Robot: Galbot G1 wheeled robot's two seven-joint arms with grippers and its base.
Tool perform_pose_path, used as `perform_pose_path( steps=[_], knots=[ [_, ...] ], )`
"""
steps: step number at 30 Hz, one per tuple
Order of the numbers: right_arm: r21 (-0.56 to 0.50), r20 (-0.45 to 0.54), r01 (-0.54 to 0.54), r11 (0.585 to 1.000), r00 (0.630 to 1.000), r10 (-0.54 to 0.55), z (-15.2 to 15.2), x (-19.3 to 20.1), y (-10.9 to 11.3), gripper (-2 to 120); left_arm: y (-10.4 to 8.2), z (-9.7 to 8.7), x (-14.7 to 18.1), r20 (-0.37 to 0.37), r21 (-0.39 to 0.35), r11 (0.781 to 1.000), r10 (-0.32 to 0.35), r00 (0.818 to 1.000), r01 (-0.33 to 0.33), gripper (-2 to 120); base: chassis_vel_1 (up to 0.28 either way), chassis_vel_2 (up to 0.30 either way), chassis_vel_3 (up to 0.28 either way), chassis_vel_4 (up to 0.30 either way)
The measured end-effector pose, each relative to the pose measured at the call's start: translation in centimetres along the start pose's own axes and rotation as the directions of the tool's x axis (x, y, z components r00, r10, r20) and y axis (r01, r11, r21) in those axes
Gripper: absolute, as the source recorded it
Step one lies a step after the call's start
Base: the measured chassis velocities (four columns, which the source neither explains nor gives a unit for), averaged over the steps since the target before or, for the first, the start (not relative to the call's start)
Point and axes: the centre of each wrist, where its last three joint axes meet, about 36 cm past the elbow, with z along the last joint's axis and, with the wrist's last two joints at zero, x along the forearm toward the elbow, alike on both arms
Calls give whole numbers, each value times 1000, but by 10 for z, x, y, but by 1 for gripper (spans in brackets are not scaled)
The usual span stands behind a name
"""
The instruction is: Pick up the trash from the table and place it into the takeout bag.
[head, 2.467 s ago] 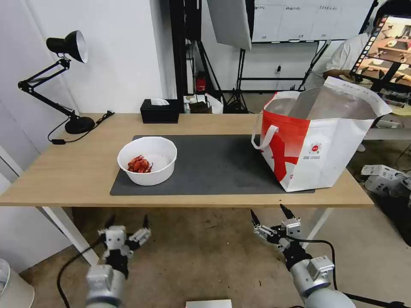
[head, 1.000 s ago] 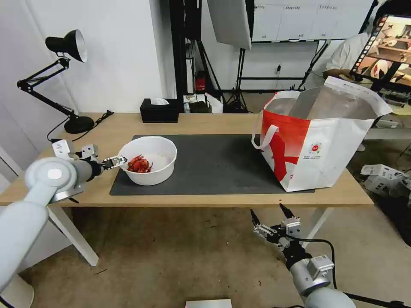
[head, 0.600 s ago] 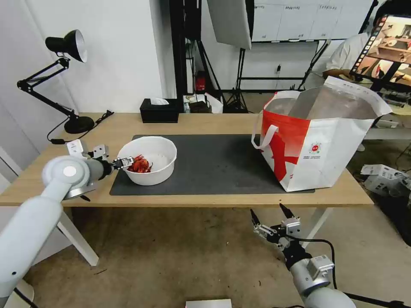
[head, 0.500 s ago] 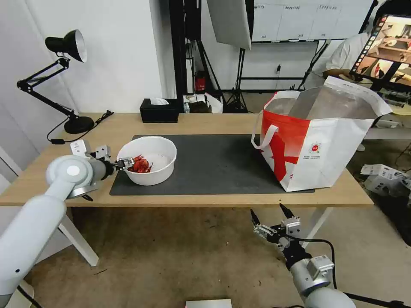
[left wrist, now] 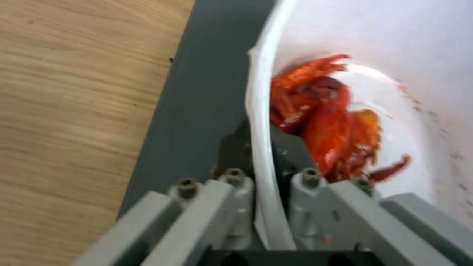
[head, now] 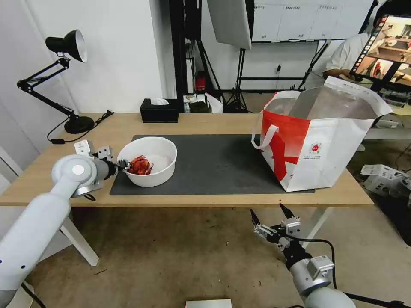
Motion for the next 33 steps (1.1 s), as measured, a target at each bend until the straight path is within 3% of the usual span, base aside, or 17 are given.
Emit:
perform_pose_path(
  steps=[2,11,14,15,19,20,23,24,25,27,33],
  knots=[
    [0,0,0,1000,1000,0,0,0,0,100,0,0,0,0,-1,1000,1,1000,-1,0,0,0,0,0],
    [0,0,0,1000,1000,0,0,0,0,100,-4,-1,7,36,-6,1000,13,999,-13,0,0,0,0,0],
    [0,0,0,1000,1000,0,0,0,0,100,-11,-2,17,141,-46,999,24,990,-17,0,0,0,0,0],
    [0,0,0,1000,1000,0,0,0,0,100,-11,-2,17,141,-46,999,24,990,-17,0,0,0,0,0],
    [0,0,0,1000,1000,0,0,0,0,100,-25,-5,32,286,-76,996,62,956,-42,0,0,0,0,0],
    [0,0,0,1000,1000,0,0,0,0,100,-25,-5,32,286,-76,996,62,956,-42,0,0,0,0,0],
    [0,0,0,1000,1000,0,0,0,0,100,-31,-7,32,400,-99,994,76,913,-39,0,0,0,0,0],
    [0,0,0,1000,1000,0,0,0,0,100,-31,-7,32,400,-99,994,76,913,-39,0,0,0,0,0],
    [0,0,0,1000,1000,0,0,0,0,100,-32,-7,30,435,-114,993,89,896,-43,0,0,0,0,0],
    [0,0,0,1000,1000,0,0,0,0,100,-34,-6,30,461,-130,990,107,881,-52,0,0,0,0,0],
    [0,0,0,1000,1000,0,0,0,0,100,-35,-5,30,496,-169,983,141,857,-64,0,0,0,0,0]
  ],
)
